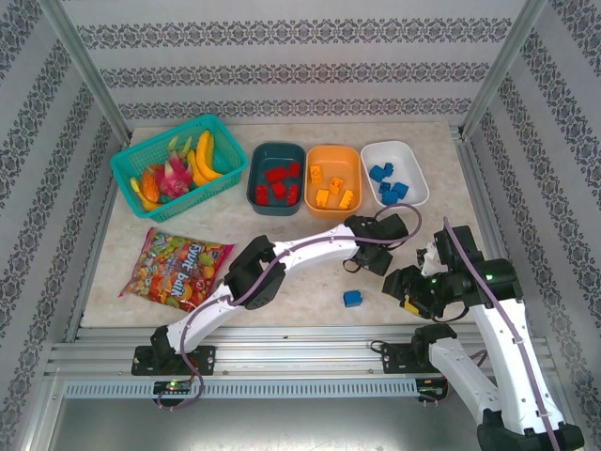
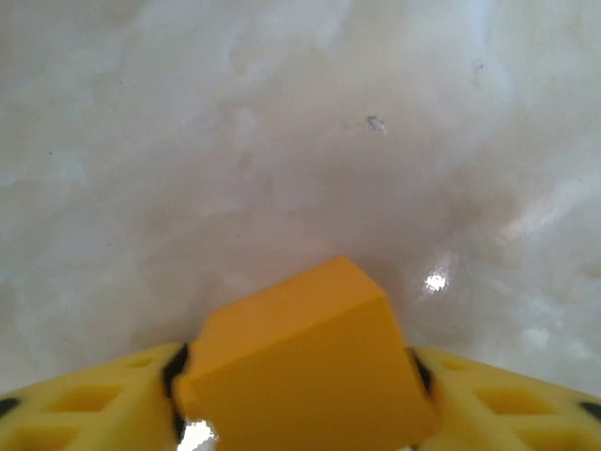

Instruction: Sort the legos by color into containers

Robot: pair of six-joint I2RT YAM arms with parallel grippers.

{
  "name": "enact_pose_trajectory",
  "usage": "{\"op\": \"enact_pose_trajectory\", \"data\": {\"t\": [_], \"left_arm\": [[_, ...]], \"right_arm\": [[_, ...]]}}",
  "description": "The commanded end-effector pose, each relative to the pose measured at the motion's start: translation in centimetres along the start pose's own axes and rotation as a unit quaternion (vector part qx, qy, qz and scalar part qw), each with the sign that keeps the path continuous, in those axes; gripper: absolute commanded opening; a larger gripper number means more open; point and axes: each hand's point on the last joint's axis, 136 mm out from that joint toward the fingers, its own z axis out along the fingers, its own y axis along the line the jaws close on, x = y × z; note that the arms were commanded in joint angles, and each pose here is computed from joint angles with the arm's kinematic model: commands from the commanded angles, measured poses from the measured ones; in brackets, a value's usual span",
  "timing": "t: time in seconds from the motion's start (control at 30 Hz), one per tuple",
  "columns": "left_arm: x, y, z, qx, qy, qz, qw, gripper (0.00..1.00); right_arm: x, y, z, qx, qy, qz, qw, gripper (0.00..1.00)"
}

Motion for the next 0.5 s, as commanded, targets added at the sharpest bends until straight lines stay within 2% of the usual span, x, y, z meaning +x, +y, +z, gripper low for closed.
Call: {"op": "enact_pose_trajectory", "data": {"t": [0.0,0.13,0.27,0.47], "left_arm": [[0.2,-0.4,0.2,-0.009,-0.002,0.005,1.000,0.52],[-0.8,-0.7,-0.8,-0.006,-0.019,0.008,1.000,0.43],[-2.7,0.6,-3.2,-0.003,-0.036,-0.023,0.999,0.42],[-8.2,4.6,-9.2,0.034,-0.097,-0.089,0.991,0.42]], "right_arm": [[0.9,0.0,-0.2,-0.005,0.013,-0.009,1.000,0.58],[1.0,0.1,-0.2,-0.008,0.013,-0.013,1.000,0.58],[1.1,0.5,-0.4,-0.018,0.010,-0.026,0.999,0.58],[0.1,1.0,0.2,-0.027,0.009,-0.028,0.999,0.57]]}}
